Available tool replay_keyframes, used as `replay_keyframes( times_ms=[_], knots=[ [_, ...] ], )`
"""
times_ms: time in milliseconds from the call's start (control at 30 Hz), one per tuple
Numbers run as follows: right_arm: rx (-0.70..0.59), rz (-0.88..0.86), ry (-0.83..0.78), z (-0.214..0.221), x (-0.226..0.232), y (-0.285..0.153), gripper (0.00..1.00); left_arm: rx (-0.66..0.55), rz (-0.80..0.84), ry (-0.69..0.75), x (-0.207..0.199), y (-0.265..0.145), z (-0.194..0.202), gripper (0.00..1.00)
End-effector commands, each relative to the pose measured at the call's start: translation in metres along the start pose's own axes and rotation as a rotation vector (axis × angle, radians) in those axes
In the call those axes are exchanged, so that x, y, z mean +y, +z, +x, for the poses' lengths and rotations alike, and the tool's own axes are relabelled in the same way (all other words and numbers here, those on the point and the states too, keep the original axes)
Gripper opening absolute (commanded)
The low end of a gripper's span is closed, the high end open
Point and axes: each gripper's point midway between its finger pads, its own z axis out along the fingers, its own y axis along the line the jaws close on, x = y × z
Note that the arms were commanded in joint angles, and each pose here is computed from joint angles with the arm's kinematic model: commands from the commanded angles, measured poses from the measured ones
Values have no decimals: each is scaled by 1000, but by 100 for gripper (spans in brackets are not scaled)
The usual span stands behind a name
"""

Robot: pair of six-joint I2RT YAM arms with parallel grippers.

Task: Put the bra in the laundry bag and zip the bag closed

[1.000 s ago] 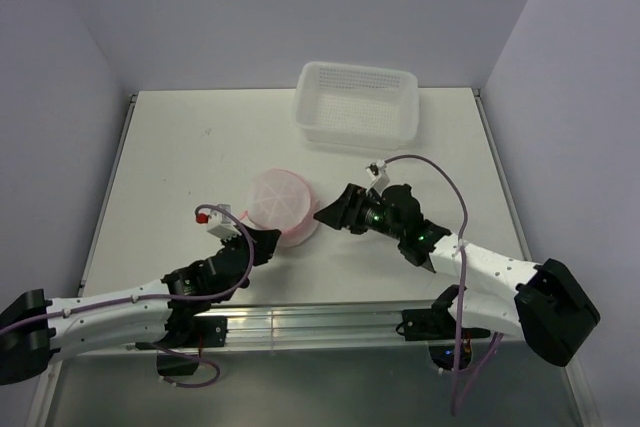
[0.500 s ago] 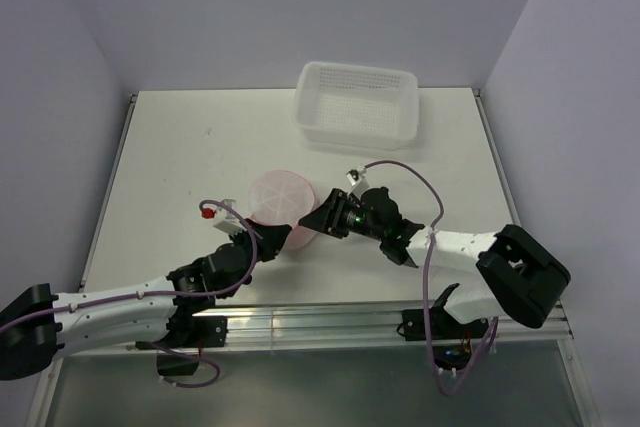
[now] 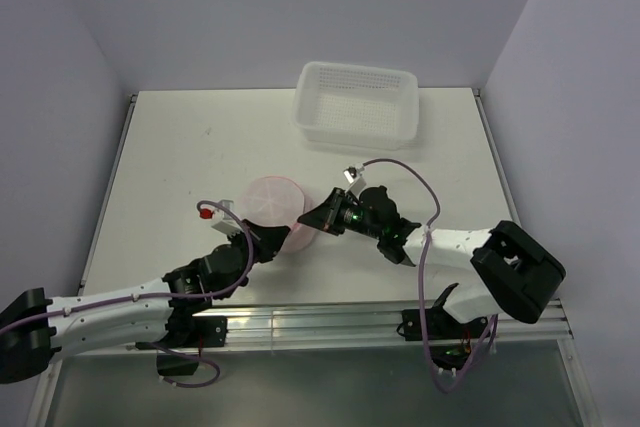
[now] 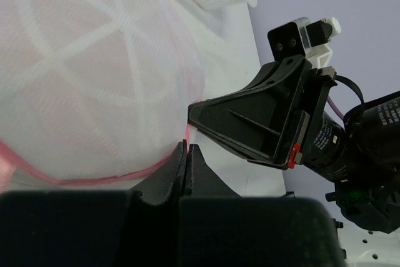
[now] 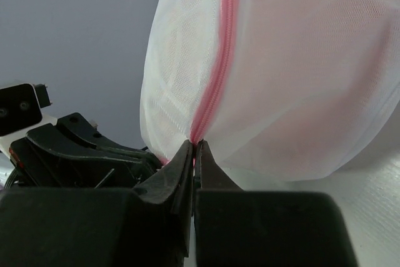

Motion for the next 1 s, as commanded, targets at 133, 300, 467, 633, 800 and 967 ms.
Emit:
replay_keyframes(
  times_ms=[133,300,467,633,800,967],
  knots=[
    [-143,21,-54,-54,-6,-14,0,-53,-39,0,14,-17,-21,0],
    [-167,58,-61,-78,-21,-19,0,-76,-138,49,42,-31,-32,0],
    [-177,70,-84,-95,-20,-18,0,-135,-169,60,51,-45,-53,0],
    [-179,75,-87,-100,-21,-18,0,-169,-237,96,61,-49,-62,0],
    [-162,80,-91,-97,-23,-18,0,-172,-233,124,57,-43,-61,0],
    [-150,93,-90,-94,-29,-17,0,-197,-250,161,53,-42,-69,0]
  ],
)
